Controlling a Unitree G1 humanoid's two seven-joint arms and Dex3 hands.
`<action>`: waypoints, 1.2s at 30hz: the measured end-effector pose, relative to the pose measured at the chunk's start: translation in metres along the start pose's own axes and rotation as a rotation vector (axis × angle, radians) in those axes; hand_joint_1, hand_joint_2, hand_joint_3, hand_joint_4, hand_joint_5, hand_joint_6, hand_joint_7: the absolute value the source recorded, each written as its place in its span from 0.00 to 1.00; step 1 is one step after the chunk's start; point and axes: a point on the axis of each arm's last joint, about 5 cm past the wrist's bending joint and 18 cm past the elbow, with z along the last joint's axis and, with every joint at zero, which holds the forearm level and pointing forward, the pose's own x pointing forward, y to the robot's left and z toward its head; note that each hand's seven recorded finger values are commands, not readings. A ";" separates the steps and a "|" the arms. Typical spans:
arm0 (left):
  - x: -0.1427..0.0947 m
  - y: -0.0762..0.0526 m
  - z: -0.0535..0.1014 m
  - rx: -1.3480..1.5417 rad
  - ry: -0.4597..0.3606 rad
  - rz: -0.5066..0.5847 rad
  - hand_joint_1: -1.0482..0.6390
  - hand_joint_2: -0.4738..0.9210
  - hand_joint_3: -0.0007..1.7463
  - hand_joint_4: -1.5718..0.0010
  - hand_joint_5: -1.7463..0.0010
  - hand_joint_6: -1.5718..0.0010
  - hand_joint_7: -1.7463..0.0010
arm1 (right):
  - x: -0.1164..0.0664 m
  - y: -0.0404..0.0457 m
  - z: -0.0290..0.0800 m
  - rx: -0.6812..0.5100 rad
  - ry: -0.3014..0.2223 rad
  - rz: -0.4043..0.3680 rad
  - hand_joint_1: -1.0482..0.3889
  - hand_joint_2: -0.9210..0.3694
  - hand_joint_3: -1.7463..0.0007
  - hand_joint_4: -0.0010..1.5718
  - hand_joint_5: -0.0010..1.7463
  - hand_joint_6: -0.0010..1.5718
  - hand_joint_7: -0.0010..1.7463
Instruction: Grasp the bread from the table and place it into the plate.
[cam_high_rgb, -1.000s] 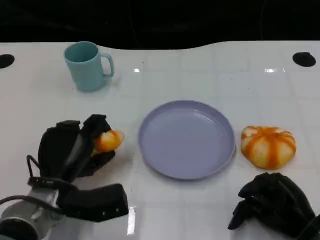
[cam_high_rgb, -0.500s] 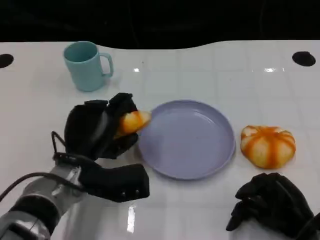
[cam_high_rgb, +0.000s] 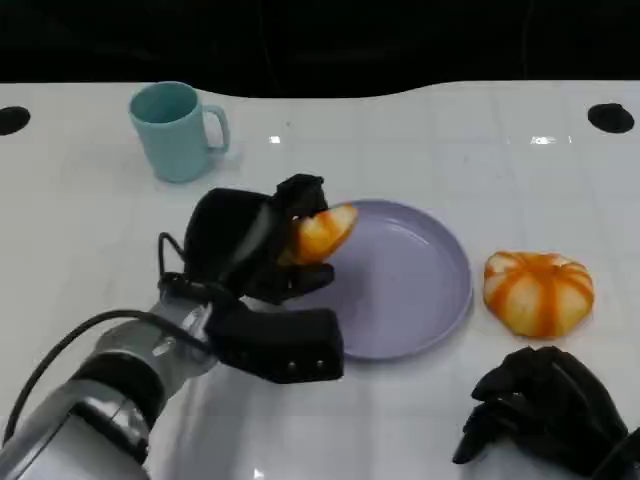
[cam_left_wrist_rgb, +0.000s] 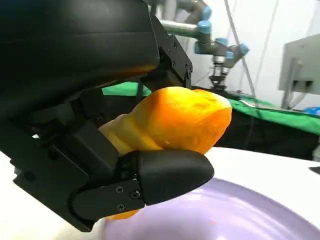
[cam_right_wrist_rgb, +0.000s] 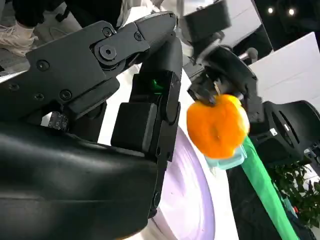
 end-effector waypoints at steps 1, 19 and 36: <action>0.002 0.000 0.002 0.000 -0.006 -0.005 0.00 1.00 0.67 0.00 0.00 0.37 0.00 | 0.000 -0.0001 0.000 -0.001 -0.001 0.001 0.27 0.15 1.00 1.00 0.16 1.00 0.01; 0.018 -0.001 0.015 0.098 -0.070 -0.234 0.00 1.00 0.50 0.78 0.00 0.97 0.10 | 0.001 0.0002 0.000 -0.007 -0.004 -0.001 0.27 0.15 1.00 1.00 0.16 1.00 0.01; 0.021 0.006 0.008 0.115 -0.004 -0.530 0.00 1.00 0.50 1.00 0.00 1.00 1.00 | 0.000 0.0006 0.000 -0.016 -0.011 0.000 0.26 0.15 1.00 1.00 0.17 1.00 0.01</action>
